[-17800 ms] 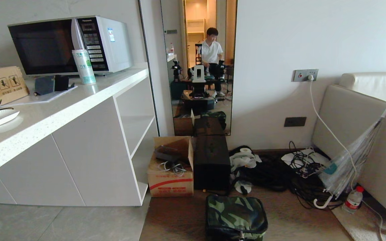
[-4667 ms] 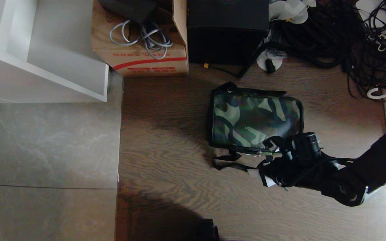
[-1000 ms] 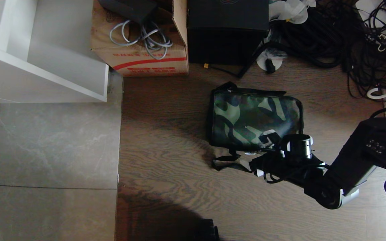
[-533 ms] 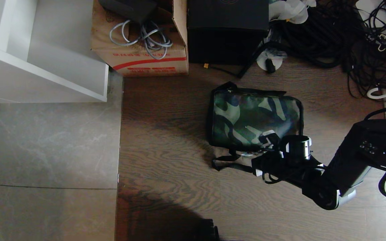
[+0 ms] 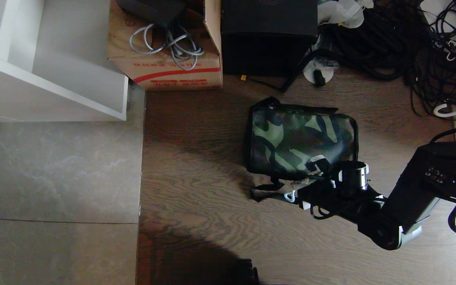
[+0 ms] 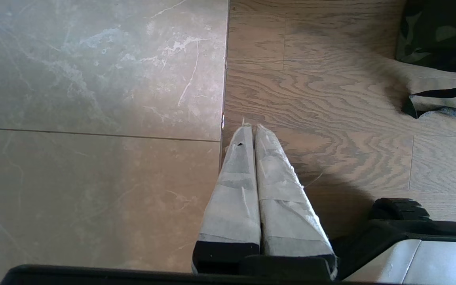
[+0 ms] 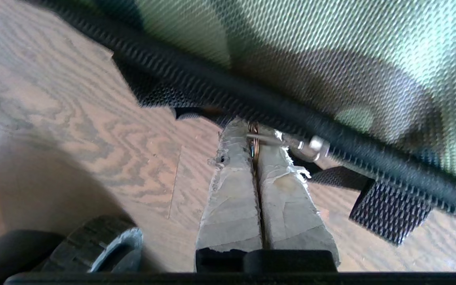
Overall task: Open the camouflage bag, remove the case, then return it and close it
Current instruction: Open the top of the storage box
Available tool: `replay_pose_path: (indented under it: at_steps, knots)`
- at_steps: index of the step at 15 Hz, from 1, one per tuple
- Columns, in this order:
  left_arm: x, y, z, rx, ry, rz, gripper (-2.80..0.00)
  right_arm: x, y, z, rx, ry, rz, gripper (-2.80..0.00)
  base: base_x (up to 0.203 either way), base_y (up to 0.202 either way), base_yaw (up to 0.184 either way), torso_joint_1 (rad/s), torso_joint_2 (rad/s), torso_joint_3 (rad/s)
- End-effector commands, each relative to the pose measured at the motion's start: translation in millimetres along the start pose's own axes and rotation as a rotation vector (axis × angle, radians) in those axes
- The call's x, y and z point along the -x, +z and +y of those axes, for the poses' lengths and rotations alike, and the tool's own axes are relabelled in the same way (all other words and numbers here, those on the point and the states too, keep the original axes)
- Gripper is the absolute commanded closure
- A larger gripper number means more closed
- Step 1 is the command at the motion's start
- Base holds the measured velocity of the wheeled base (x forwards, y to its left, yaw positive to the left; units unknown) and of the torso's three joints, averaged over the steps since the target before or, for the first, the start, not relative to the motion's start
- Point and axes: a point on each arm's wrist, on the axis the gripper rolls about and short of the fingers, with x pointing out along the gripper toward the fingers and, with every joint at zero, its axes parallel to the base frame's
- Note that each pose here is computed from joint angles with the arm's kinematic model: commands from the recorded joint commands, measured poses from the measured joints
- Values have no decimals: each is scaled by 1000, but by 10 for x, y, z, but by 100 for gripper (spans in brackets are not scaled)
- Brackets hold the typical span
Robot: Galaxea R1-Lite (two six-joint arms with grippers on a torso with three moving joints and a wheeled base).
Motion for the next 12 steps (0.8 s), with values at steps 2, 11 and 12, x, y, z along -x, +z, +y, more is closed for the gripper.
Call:
replay_pose_path:
  at_steps: [2, 11, 12]
  knots:
    - [0, 0, 0, 0, -1, 0, 0, 182, 20, -4, 8, 17, 29, 0, 0, 0, 0, 0, 0, 0]
    - [-1, 0, 0, -1, 0, 1, 0, 614, 97, -519, -11, 57, 141, 0, 0, 0, 0, 0, 0, 0]
    - [0, 0, 0, -1, 0, -1, 0, 655, 106, -589, -4, 64, 138, 0, 0, 0, 0, 0, 0, 0]
